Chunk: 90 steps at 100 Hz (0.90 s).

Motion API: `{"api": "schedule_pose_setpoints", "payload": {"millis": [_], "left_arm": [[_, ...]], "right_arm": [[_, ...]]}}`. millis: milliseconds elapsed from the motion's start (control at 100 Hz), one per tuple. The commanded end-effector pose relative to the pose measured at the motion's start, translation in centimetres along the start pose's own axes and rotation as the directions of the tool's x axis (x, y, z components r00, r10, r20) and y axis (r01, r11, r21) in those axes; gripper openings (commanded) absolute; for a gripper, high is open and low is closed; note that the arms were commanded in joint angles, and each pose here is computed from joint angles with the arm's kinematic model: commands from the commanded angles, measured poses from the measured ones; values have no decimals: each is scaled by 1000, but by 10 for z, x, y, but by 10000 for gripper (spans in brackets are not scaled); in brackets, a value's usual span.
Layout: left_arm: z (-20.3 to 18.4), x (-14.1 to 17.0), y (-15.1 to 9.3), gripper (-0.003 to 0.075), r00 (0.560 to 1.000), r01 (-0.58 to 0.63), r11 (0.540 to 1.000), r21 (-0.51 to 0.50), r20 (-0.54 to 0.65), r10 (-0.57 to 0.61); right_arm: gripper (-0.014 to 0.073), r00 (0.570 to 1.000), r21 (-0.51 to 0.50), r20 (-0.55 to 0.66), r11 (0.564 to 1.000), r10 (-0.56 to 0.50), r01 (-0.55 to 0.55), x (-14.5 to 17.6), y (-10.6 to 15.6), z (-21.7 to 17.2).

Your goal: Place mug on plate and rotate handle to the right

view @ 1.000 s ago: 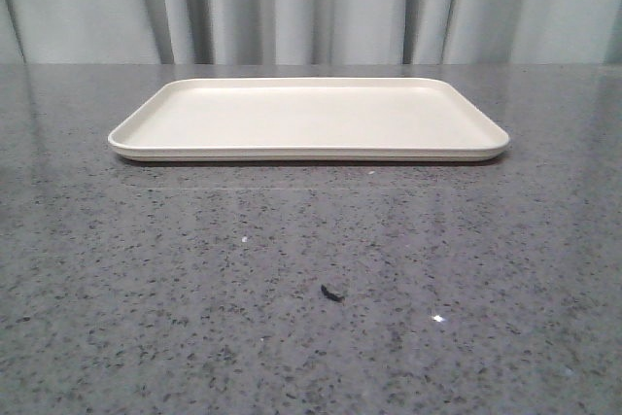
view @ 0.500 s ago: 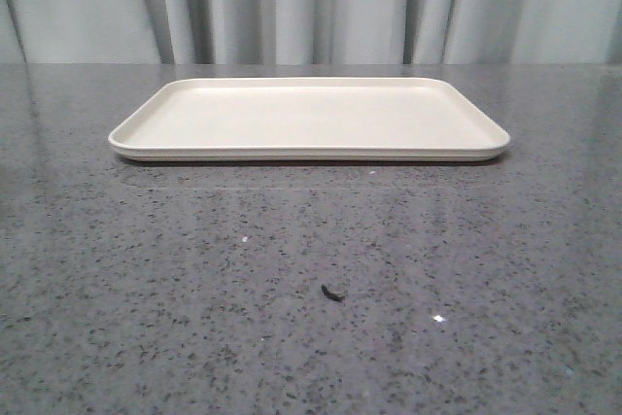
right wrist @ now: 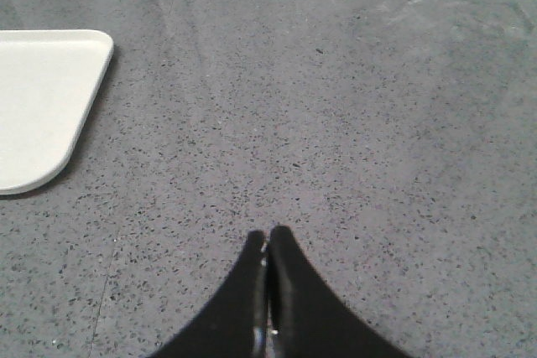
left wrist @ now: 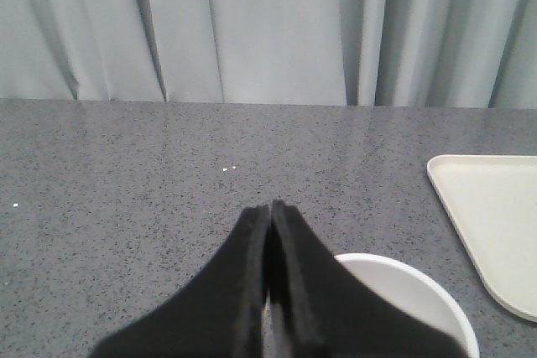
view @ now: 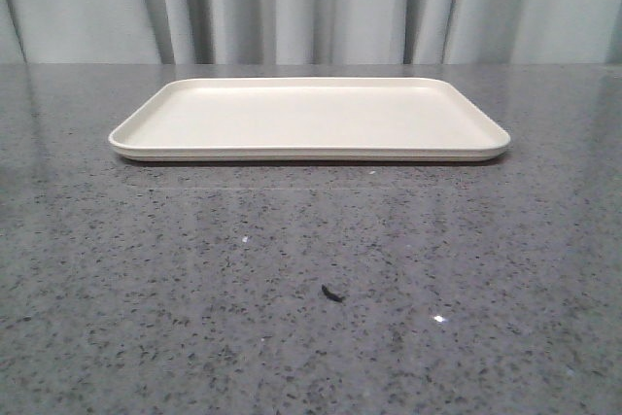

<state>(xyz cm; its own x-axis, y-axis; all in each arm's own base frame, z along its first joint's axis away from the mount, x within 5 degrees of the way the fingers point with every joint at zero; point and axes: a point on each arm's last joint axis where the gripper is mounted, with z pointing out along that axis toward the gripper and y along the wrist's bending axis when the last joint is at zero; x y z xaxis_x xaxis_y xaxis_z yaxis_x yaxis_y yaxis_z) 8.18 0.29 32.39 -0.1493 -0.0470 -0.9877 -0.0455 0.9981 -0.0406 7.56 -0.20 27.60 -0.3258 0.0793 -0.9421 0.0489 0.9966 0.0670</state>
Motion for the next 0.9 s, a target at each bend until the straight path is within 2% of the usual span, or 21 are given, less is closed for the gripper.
{"api": "schedule_pose_setpoints", "payload": {"millis": [0, 150, 200, 270, 390, 480, 570, 680, 890], "left_arm": [[0, -19, -1, -19, 994, 12, 1000, 4, 110, -12], [7, -19, 0, -17, 995, 13, 1000, 1, 96, -13], [11, -18, 0, 6, 997, 13, 1000, 1, 76, -13], [16, -15, 0, 108, 999, 23, 1000, 3, 44, -23], [23, -14, -1, 358, 996, 92, 996, 11, -12, -92], [28, -17, -2, 447, 990, 106, 994, 12, -99, -105], [34, -26, -3, 453, 970, 164, 986, 4, -181, -161], [44, -38, -5, 453, 939, 176, 984, -5, -299, -169], [74, -50, -7, 443, 845, 172, 985, -24, -510, -160]], "right_arm": [[-61, 996, -8, 84, 1000, 0, 1, -16, 1, -2], [-61, 997, -7, 76, 1000, 0, 1, -16, 1, -2], [-61, 997, -7, 76, 1000, 0, 1, -16, 1, -2], [-61, 997, -7, 76, 1000, 0, 1, -16, 1, -2], [-61, 997, -7, 76, 1000, 0, 1, -16, 1, -2], [-61, 997, -7, 76, 1000, 0, 1, -16, 1, -2], [-61, 997, -7, 76, 1000, 0, 1, -16, 1, -2], [-61, 997, -7, 78, 1000, 0, 1, -16, 1, -2], [-61, 997, -8, 83, 1000, 0, 1, -16, 1, -2]]}}
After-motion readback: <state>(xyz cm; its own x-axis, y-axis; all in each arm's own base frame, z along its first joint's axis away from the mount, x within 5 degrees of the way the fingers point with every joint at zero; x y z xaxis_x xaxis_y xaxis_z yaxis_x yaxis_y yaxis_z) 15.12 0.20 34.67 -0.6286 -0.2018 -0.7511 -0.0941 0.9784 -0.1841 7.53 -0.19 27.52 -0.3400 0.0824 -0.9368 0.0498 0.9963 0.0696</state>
